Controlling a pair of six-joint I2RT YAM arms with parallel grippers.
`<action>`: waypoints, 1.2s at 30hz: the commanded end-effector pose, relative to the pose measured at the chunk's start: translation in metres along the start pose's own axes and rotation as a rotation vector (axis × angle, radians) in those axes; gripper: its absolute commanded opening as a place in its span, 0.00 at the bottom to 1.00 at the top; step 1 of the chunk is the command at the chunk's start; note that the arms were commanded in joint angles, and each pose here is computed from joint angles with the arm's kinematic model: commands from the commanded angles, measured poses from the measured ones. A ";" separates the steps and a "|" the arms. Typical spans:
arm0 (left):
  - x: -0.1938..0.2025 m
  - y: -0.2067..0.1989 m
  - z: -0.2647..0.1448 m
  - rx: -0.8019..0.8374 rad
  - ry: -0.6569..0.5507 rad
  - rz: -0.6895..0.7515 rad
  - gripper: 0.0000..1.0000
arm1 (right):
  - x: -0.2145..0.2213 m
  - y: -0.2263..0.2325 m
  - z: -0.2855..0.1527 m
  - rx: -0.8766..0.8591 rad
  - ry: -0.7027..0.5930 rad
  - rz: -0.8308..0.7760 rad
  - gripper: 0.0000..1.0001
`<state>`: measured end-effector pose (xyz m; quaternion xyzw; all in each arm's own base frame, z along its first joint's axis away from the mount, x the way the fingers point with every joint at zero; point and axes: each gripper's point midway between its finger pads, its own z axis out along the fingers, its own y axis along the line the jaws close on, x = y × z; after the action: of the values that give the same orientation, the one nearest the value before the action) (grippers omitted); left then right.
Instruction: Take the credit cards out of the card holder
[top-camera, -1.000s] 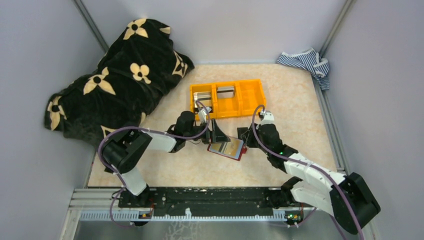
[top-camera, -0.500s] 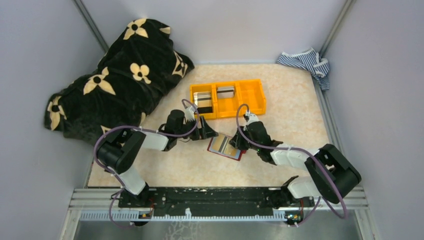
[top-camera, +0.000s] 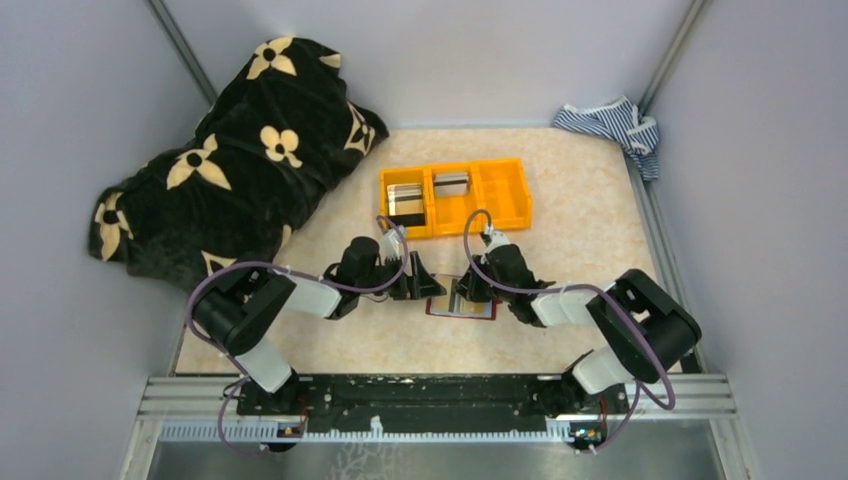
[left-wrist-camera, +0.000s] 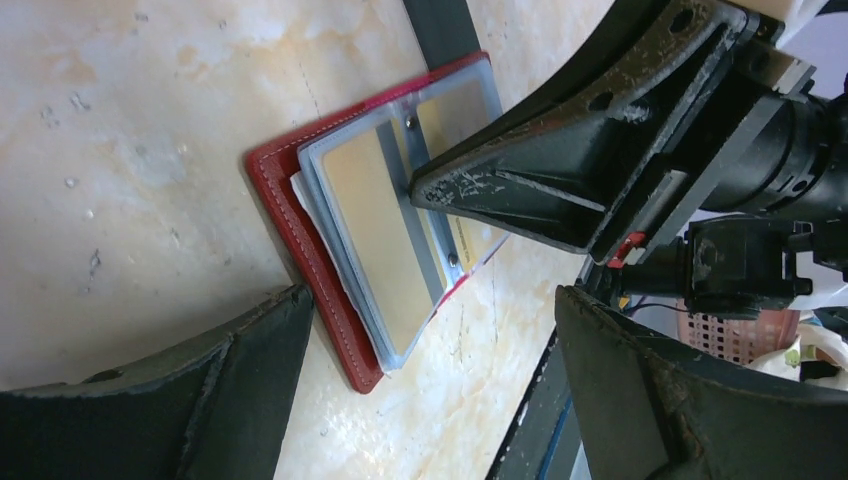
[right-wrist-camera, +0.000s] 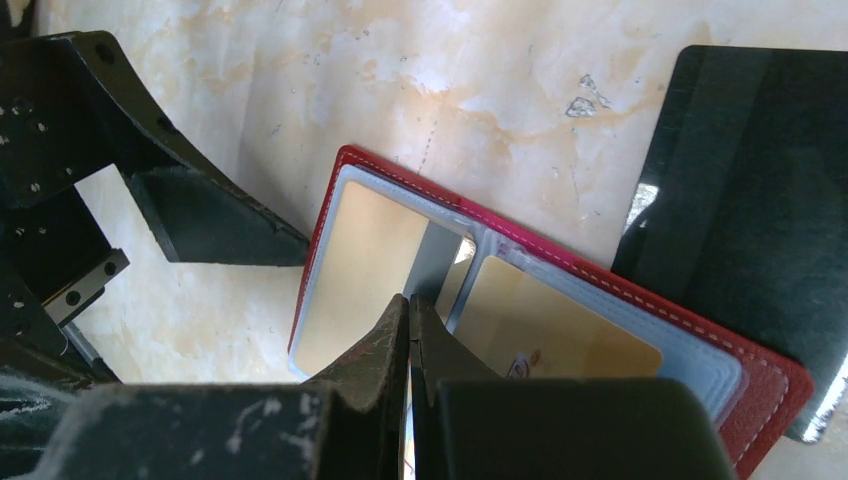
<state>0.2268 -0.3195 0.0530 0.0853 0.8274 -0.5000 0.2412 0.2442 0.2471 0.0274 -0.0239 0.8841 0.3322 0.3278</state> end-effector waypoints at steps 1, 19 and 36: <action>0.010 0.005 -0.007 -0.036 0.003 -0.024 0.97 | -0.012 0.017 0.009 -0.065 -0.031 -0.011 0.00; -0.030 -0.019 -0.015 0.026 -0.107 0.060 0.96 | -0.034 0.028 -0.016 -0.069 -0.102 -0.060 0.11; -0.040 -0.072 0.021 0.210 -0.068 0.076 0.95 | -0.041 -0.007 -0.036 0.031 -0.146 -0.008 0.01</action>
<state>0.2406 -0.3511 0.1175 0.1114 0.7667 -0.5641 0.2855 0.2446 0.2254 0.0502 -0.0122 0.8748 0.3275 0.3568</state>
